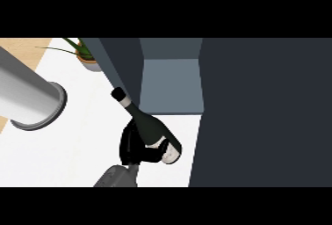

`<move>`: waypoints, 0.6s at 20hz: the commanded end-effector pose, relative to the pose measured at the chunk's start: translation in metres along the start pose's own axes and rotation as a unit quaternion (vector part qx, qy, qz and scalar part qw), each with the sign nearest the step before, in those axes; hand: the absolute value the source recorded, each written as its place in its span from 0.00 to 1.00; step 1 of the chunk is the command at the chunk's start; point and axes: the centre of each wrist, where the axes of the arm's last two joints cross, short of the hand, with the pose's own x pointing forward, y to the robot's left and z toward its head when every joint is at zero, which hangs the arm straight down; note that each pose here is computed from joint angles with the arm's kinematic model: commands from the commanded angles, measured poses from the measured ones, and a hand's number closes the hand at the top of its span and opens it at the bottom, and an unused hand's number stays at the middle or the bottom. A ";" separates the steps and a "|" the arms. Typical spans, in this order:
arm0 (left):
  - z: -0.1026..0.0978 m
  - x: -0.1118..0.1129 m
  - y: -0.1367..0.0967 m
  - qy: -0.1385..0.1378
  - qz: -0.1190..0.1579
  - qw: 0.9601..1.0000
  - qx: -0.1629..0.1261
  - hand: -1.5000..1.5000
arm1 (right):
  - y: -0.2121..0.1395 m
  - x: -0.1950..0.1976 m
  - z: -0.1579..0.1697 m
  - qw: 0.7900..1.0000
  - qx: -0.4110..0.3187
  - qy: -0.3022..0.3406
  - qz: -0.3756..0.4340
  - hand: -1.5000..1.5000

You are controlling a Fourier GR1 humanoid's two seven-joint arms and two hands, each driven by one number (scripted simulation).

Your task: Pick up the wine, place it into the cabinet and close the cabinet

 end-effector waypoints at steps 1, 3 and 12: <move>-0.016 -0.008 -0.003 -0.016 0.005 1.000 0.000 1.00 | 0.002 0.004 0.012 1.000 0.010 -0.005 -0.013 0.00; -0.036 0.004 -0.015 -0.029 -0.004 1.000 -0.011 1.00 | -0.005 -0.004 0.001 1.000 0.009 -0.002 -0.011 0.00; -0.070 0.012 -0.033 -0.035 -0.016 0.999 -0.005 1.00 | -0.014 0.003 -0.003 1.000 0.016 -0.004 -0.012 0.00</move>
